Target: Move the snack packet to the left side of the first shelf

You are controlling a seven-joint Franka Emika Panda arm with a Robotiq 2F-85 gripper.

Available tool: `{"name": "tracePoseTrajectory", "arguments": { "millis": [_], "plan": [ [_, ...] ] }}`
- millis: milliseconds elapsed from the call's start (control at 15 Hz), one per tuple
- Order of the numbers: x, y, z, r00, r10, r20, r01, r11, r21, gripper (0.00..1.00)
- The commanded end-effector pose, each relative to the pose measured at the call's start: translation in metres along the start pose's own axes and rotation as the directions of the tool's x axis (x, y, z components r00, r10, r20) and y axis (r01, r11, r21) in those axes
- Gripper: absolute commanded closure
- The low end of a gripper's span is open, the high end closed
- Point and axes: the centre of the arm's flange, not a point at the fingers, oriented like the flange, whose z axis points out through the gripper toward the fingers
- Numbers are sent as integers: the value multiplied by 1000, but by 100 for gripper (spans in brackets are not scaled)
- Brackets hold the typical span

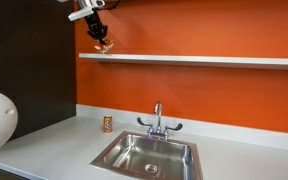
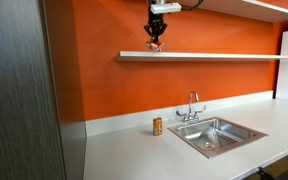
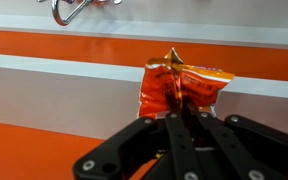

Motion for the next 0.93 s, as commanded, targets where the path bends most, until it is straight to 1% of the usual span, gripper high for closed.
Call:
{"name": "tracePoseTrajectory", "arguments": {
  "millis": [0, 333, 600, 667, 733, 867],
  "plan": [
    [37, 6, 8, 1000, -4, -6, 4, 1000, -22, 98],
    [62, 12, 22, 1000, 15, -14, -15, 999, -28, 98],
    [70, 14, 32, 1000, 26, -8, -26, 999, -28, 98],
    [72, 14, 35, 1000, 31, -3, -31, 999, -30, 65],
    [73, 15, 36, 999, 32, -2, -32, 999, -31, 64],
    [74, 15, 40, 999, 37, 4, -36, 999, -35, 51]
  ]
}}
